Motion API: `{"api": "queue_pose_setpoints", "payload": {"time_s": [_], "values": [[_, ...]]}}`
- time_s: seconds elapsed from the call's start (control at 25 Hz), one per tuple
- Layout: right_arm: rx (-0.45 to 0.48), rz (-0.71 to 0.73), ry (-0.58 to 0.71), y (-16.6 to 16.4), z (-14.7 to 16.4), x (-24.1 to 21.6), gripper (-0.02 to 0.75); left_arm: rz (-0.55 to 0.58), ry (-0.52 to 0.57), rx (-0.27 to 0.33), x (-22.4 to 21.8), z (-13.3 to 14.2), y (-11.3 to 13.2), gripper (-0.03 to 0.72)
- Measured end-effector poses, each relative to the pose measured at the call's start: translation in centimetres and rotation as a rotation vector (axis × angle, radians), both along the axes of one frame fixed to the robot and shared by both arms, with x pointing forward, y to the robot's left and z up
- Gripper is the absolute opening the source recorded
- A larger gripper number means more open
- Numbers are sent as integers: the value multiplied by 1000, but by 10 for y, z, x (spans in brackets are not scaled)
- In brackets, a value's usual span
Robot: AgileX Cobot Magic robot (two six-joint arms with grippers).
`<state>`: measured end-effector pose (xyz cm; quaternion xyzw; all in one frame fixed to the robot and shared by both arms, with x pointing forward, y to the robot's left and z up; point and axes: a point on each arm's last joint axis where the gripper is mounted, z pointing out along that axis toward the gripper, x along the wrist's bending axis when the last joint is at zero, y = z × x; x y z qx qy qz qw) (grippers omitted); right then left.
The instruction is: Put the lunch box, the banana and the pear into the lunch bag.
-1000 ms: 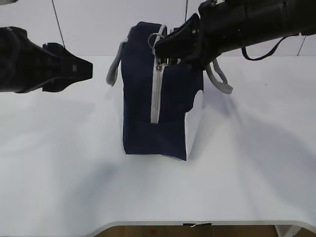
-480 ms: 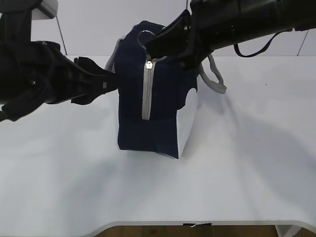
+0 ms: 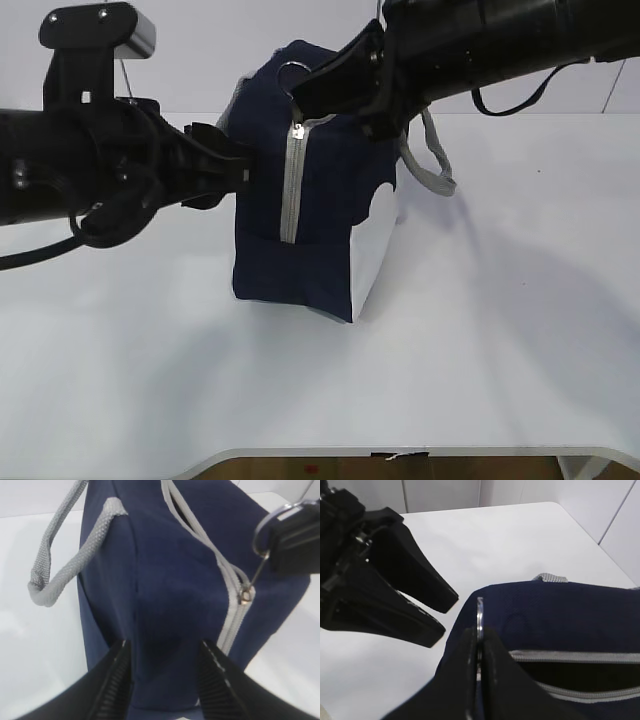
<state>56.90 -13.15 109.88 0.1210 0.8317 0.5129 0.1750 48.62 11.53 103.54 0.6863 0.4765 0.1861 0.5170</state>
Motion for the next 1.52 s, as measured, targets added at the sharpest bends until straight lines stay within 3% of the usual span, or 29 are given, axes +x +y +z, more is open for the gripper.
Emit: {"api": "queue_pose_setpoints", "payload": {"time_s": [0.4, 0.6, 0.68, 0.88, 0.96, 1.52], "values": [[1, 0, 5, 0, 0, 0, 6, -2, -95, 2, 10, -6, -5, 331], [-2, 1, 4, 0, 0, 0, 6, -3, -91, 16, 15, -16, -9, 326], [-4, 2, 3, 0, 0, 0, 6, -1, -89, 19, 17, -19, -10, 290], [-4, 2, 4, 0, 0, 0, 6, -2, -92, 20, 18, -21, -10, 65], [-4, 2, 4, 0, 0, 0, 6, -2, -90, 21, 18, -22, -10, 12], [82, -110, 2, -2, 6, 8, 6, -7, -66, 36, 17, -24, -10, -1]]}}
